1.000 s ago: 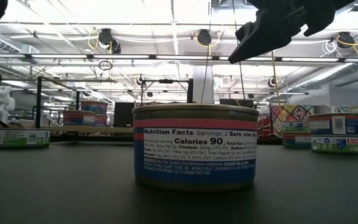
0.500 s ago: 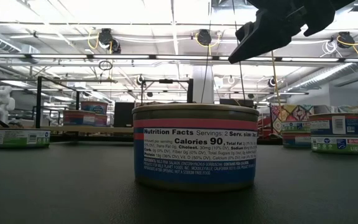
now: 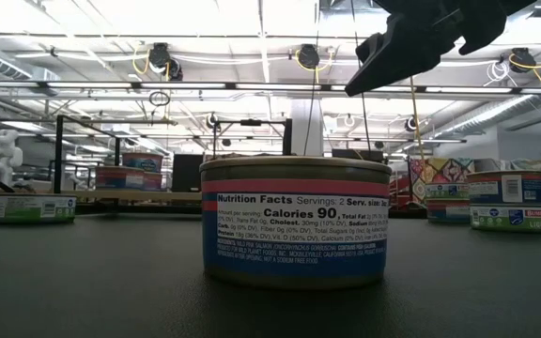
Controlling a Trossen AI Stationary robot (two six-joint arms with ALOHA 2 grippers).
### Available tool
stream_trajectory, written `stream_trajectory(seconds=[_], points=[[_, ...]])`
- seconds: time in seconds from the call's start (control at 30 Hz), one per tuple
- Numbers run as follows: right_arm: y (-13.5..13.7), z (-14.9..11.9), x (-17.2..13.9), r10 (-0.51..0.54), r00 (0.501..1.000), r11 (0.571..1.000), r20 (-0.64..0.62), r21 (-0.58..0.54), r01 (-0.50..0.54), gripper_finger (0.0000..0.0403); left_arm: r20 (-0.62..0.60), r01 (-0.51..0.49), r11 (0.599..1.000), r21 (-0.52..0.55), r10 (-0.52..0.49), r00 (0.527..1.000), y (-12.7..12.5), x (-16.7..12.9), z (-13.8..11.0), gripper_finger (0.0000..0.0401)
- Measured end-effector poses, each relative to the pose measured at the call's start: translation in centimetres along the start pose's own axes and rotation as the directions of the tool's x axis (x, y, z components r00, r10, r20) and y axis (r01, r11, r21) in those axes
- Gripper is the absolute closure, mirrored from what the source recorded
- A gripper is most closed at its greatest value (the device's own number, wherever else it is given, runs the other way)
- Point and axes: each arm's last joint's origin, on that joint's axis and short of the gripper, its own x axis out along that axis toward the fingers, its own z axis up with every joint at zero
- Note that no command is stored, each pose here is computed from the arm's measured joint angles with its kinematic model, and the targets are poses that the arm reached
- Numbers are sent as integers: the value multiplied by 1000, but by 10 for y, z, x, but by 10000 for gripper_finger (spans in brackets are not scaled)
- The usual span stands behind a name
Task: Stack canned seafood by type on shelf
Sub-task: Stack the blue tuna can on top of the blue tuna can on the shelf
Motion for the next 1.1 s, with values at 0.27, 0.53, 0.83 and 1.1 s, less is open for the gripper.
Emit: stream_trajectory(seconds=[0.27,0.53,0.83,1.1], points=[[0,0,0,0,1000,1000,4,-2,0,376,-3,20,1000,10,-20,1000,1,1,-1,339],[0,0,0,0,1000,1000,5,-2,0,376,-16,46,999,0,-46,999,2,1,-1,396],[0,0,0,0,1000,1000,4,0,0,376,46,76,996,-55,-73,996,5,-23,-6,400],[0,0,0,0,1000,1000,4,0,0,376,279,101,982,-162,-53,959,6,-72,-18,400]])
